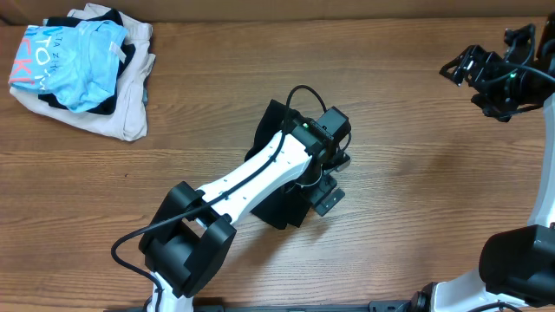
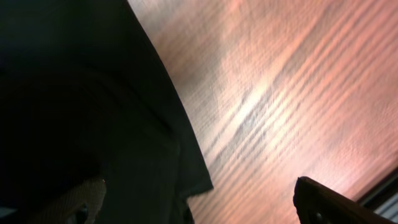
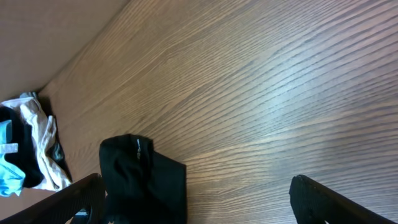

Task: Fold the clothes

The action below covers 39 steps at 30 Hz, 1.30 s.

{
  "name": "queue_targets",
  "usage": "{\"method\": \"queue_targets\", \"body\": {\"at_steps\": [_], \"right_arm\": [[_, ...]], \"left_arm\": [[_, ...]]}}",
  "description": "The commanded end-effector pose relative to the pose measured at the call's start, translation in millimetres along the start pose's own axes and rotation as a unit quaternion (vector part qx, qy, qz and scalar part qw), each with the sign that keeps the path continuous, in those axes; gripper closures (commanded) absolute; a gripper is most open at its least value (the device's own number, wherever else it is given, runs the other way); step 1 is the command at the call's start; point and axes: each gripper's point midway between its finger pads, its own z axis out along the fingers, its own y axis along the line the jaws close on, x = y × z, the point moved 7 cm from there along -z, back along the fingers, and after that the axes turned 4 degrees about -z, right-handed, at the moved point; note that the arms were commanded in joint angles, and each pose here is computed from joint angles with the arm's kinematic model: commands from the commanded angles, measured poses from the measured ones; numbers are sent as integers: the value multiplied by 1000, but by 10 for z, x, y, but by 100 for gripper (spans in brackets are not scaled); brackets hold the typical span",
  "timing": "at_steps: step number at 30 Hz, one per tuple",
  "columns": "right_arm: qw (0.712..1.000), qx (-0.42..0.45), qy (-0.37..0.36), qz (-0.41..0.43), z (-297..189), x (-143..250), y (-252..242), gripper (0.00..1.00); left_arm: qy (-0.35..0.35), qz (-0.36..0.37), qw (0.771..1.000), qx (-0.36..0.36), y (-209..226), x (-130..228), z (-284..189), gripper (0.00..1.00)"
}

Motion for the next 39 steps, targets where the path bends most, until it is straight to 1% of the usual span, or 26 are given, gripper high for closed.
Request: {"method": "queue_targets", "body": {"at_steps": [1, 4, 8, 10, 14, 18, 21, 25, 29, 31, 34, 39], "right_arm": [[999, -13, -19, -24, -162, -20, 83, 1], [999, -13, -21, -27, -161, -26, 84, 0], [998, -12, -16, -52, -125, -4, 141, 0], [998, -8, -9, -69, -81, 28, 210, 0], [989, -24, 23, -142, 116, 190, 522, 0], [971, -19, 60, -230, 420, 502, 968, 2], [952, 6, 81, -295, 688, 819, 1276, 2], [922, 24, 117, -369, 1069, 1304, 1569, 2], [893, 20, 157, -422, 1439, 1726, 1703, 3], [882, 18, 164, -441, 1573, 1858, 1729, 4], [876, 19, 162, -454, 1744, 1967, 1744, 9], [878, 12, 149, -455, 1918, 2003, 1707, 27]], "left_arm": [[-38, -44, 998, -2, 49, -154, -188, 0], [-75, -40, 996, -7, 16, -317, -519, 0], [-153, -32, 986, -53, -30, -522, -1206, 0], [-190, -36, 979, -60, -59, -565, -1523, 0], [-268, -104, 954, -79, 76, -526, -2228, 0], [-305, -164, 932, -103, 395, -393, -2621, 0], [-308, -201, 922, -117, 686, -305, -2721, 0], [-290, -246, 915, -133, 1048, -160, -2734, 0], [-277, -283, 907, -143, 1326, -14, -2763, 0], [-274, -298, 902, -148, 1436, 40, -2779, 0], [-272, -313, 897, -152, 1556, 100, -2796, 0], [-271, -320, 895, -156, 1626, 133, -2805, 0]]}}
